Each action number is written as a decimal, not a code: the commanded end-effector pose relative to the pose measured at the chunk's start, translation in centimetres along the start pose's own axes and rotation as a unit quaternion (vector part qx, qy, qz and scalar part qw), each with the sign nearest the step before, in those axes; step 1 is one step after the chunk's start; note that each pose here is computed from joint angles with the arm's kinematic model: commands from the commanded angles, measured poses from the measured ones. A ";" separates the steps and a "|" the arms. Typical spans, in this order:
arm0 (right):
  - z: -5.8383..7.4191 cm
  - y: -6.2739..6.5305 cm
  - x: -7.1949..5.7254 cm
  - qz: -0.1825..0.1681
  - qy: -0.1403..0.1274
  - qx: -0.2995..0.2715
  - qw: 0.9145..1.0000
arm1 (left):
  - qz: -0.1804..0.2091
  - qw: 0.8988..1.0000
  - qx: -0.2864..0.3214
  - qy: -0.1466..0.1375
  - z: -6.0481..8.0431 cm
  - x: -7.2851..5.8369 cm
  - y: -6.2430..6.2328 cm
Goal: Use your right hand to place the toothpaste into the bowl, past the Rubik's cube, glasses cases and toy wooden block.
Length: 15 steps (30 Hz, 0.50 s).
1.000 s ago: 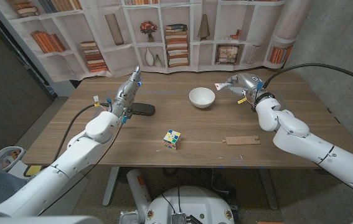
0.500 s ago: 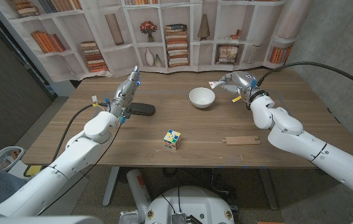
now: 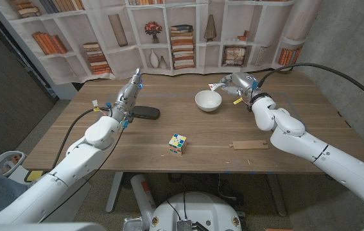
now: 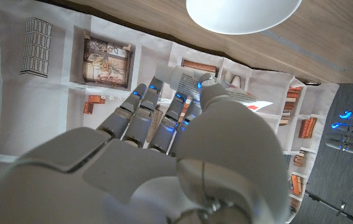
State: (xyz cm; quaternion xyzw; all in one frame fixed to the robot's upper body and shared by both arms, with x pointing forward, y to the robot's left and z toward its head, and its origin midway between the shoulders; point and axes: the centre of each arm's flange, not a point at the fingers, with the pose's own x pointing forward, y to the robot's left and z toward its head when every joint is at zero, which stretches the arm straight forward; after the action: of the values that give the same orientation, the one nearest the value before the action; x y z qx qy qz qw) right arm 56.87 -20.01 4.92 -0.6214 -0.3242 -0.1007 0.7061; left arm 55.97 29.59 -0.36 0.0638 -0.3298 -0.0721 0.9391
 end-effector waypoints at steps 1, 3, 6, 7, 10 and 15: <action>1.1 0.3 0.9 0.003 -0.014 0.000 1.000 | 0.003 1.000 -0.003 -0.004 -0.1 -0.2 0.1; 1.2 0.3 0.9 0.003 -0.015 0.001 1.000 | 0.001 1.000 -0.002 -0.003 -0.1 -0.2 0.1; 1.4 0.4 1.1 0.005 -0.017 0.001 1.000 | 0.001 1.000 -0.002 -0.003 -0.1 -0.2 0.0; 1.4 0.5 1.1 0.006 -0.018 0.000 1.000 | 0.003 1.000 -0.002 -0.002 -0.1 -0.3 0.0; 1.6 0.7 1.3 0.008 -0.023 -0.001 1.000 | 0.002 1.000 -0.003 0.000 -0.1 -0.3 0.0; 2.1 1.1 1.7 0.011 -0.030 0.000 0.999 | 0.003 1.000 0.002 0.000 0.2 -0.5 0.1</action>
State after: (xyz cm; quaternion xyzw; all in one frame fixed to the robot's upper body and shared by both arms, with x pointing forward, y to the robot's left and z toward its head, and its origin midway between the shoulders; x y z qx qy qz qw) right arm 57.49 -18.47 5.13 -0.6249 -0.3329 -0.0862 0.7009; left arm 55.85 29.70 -0.61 0.0607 -0.3308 -0.0708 0.9391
